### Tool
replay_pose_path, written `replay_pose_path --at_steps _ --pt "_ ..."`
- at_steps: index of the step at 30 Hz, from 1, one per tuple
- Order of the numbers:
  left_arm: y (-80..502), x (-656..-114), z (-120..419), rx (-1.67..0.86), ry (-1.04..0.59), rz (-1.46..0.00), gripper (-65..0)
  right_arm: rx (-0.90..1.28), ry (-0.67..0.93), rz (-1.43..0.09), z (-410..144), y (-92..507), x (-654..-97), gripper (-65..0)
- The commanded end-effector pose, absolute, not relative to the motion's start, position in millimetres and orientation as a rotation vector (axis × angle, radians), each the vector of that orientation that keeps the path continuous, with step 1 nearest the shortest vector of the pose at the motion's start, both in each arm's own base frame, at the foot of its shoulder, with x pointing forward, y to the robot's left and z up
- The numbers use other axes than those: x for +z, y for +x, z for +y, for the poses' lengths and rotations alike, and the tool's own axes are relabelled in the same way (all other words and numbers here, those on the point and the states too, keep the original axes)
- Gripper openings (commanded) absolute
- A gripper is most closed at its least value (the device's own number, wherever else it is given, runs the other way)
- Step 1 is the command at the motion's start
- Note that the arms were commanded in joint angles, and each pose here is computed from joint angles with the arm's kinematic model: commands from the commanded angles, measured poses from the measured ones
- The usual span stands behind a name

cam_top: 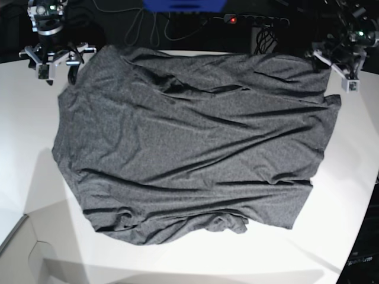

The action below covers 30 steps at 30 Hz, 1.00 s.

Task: Layout the t-shirt on the table in an organized manner, then fold the t-shirt properly
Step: 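Release the sides and move both grippers to the collar-side corners, then grasp the collar-side corners and lift the edge with both grippers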

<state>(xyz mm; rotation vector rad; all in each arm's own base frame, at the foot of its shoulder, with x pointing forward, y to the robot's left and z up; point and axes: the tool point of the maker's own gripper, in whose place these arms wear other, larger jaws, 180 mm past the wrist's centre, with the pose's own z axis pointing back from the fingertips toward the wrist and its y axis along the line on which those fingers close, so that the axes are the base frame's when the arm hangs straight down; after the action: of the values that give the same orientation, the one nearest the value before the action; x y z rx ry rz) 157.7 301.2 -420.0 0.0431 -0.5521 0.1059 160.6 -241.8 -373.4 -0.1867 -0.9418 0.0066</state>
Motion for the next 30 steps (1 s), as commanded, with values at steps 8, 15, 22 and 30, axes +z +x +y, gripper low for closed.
replay_pose_path --at_steps 8,15,22,30 --pt "175.0 -407.3 304.1 0.089 0.049 -0.612 -51.2 0.031 -0.177 -0.973 -228.2 149.5 -354.3 -29.1" --pt "182.7 -401.1 304.1 0.083 0.05 -0.631 -64.3 0.186 0.073 -0.913 -163.7 133.5 -370.4 -29.1" --pt "183.7 -399.6 305.1 0.08 0.052 -0.636 -65.0 0.212 0.146 -0.882 -137.7 124.1 -377.5 -29.1" --pt "185.0 -398.8 305.2 0.08 0.052 -0.642 -65.0 0.215 0.219 -0.819 -120.6 112.0 -402.1 -29.1"
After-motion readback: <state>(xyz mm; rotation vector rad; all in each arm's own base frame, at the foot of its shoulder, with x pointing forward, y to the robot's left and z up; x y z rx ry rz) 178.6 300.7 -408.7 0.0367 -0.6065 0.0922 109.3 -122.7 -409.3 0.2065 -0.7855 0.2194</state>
